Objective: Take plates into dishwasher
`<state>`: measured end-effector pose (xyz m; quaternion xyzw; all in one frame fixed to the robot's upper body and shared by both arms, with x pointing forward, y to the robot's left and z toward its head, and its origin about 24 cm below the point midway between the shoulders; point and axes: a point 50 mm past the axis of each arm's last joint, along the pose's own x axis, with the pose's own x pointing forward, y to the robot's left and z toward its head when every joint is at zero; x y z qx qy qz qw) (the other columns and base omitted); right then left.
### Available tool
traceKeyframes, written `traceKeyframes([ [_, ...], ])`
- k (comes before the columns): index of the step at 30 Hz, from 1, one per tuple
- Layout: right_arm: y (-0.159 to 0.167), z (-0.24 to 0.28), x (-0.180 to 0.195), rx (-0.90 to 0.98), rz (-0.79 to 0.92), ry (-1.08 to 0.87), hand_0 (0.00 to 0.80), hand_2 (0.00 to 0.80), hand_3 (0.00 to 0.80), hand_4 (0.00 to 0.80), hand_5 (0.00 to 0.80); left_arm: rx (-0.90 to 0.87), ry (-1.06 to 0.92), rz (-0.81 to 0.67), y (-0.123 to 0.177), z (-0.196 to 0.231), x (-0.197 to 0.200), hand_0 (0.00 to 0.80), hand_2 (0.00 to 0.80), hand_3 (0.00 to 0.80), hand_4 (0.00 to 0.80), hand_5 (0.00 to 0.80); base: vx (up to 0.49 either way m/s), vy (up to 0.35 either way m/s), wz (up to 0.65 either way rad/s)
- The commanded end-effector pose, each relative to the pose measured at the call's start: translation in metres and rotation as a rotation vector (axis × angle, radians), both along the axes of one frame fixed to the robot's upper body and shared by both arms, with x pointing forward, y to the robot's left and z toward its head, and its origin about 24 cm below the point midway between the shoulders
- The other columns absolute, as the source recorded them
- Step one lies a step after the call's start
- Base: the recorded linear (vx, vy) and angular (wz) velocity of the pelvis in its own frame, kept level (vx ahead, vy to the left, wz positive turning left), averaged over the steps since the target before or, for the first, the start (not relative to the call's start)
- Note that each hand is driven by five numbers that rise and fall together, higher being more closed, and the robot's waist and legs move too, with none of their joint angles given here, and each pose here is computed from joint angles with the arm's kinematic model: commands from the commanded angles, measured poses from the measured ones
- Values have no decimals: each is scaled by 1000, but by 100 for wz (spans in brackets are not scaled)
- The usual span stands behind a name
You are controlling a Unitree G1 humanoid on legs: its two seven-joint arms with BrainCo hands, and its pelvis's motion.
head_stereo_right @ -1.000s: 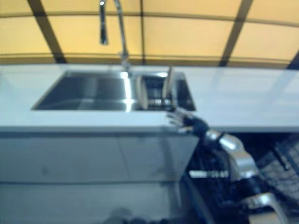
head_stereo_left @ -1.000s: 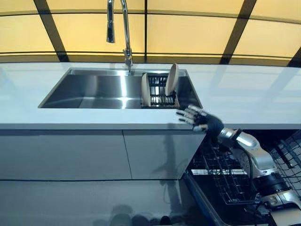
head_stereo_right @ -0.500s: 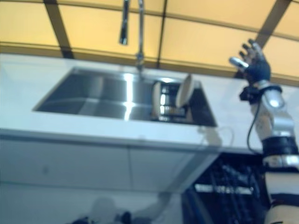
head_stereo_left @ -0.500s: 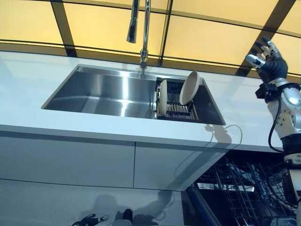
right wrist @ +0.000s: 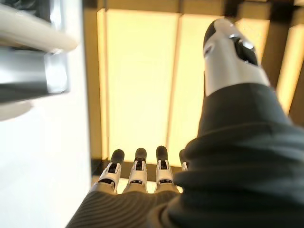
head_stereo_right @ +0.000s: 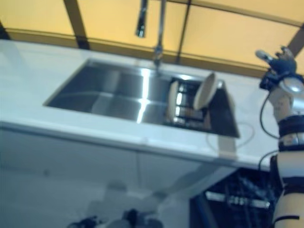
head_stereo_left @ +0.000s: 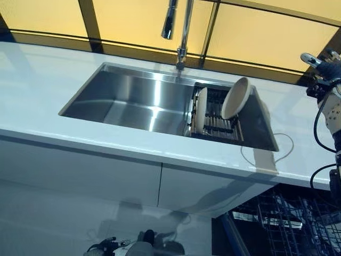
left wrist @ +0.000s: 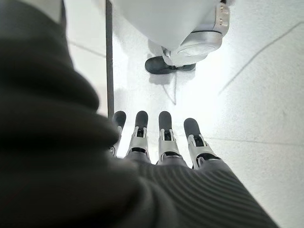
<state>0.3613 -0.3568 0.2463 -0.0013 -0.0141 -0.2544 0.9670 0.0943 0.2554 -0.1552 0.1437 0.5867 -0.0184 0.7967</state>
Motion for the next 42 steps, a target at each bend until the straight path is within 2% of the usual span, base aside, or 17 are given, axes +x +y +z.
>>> traceKeyframes([
  [1, 4, 69, -6, -195, -16, -127, 0, 0, 0, 0, 0, 55, -10, 0, 22, 8, 5, 0, 0, 0, 0, 0, 114, -155, 6],
  [5, 18, 77, 0, -191, 17, -131, 0, 0, 0, 0, 0, 66, -101, 23, 23, 17, 32, 0, 0, 0, 0, 0, -69, -177, 8],
  [8, 22, 63, 4, -202, 25, -34, 0, 0, 0, 0, 0, 34, -149, 50, 14, 18, 44, 0, 0, 0, 0, 0, 57, -114, 43],
  [15, 20, 55, 9, -263, 34, 75, 0, 0, 0, 0, 0, 2, -103, -27, -1, 10, 35, 0, 0, 0, 0, 0, 110, -26, 4],
  [27, 34, 55, 15, -293, 100, 166, 0, 0, 0, 0, 0, 8, -103, 12, 6, 10, 29, 0, 0, 0, 0, 0, 10, 7, -4],
  [35, 53, 61, 22, -378, 129, 193, 0, 0, 0, 0, 0, 22, -103, 9, 7, 10, 29, 0, 0, 0, 0, 0, 0, 0, 0],
  [42, 66, 62, 27, -343, 151, 207, 0, 0, 0, 0, 0, 36, -99, 23, 8, 10, 28, 0, 0, 0, 0, 0, 0, 0, 0],
])
